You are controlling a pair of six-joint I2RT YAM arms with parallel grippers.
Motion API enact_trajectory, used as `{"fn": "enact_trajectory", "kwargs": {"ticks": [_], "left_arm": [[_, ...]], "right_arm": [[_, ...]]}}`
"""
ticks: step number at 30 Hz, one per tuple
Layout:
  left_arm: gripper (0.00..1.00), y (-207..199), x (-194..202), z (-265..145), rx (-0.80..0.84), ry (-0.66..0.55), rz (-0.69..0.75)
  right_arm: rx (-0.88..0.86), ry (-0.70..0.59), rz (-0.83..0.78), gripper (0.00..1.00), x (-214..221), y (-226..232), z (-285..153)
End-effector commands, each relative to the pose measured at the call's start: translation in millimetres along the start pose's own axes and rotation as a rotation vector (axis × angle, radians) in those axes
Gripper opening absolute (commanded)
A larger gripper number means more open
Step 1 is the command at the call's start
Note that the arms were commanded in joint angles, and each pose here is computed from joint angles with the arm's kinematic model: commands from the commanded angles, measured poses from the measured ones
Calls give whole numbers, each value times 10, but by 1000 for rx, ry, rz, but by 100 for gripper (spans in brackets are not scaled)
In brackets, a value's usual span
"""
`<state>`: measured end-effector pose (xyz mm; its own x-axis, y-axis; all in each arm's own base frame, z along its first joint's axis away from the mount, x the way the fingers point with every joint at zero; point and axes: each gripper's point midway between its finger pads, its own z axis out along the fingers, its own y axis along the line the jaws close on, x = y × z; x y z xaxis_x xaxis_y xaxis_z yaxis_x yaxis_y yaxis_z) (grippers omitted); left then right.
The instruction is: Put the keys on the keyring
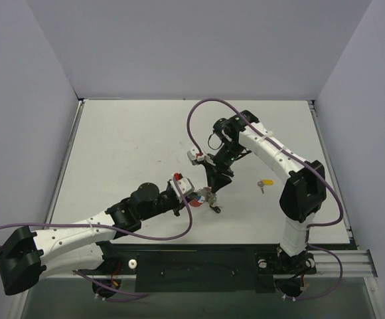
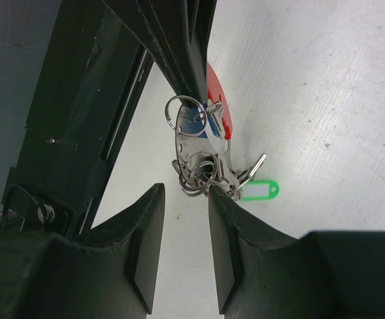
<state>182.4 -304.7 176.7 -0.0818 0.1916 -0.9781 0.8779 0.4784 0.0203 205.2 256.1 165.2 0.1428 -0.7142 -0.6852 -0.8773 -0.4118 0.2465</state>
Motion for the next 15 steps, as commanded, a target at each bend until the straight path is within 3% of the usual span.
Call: {"fn": "enact_trajectory", "kwargs": {"ticks": [1,9,15], "left_arm": [[0,19,-249,10,-7,-77,-7],[0,20,-249,10,-8,-79,-24],[0,51,-278,-25,-38,-78,-160]], "right_arm": [[8,-34,2,28,-157,202,-135],[54,-66,47,24,-227,119,-143],[185,-69,127,39,-224,-8,-289]]}}
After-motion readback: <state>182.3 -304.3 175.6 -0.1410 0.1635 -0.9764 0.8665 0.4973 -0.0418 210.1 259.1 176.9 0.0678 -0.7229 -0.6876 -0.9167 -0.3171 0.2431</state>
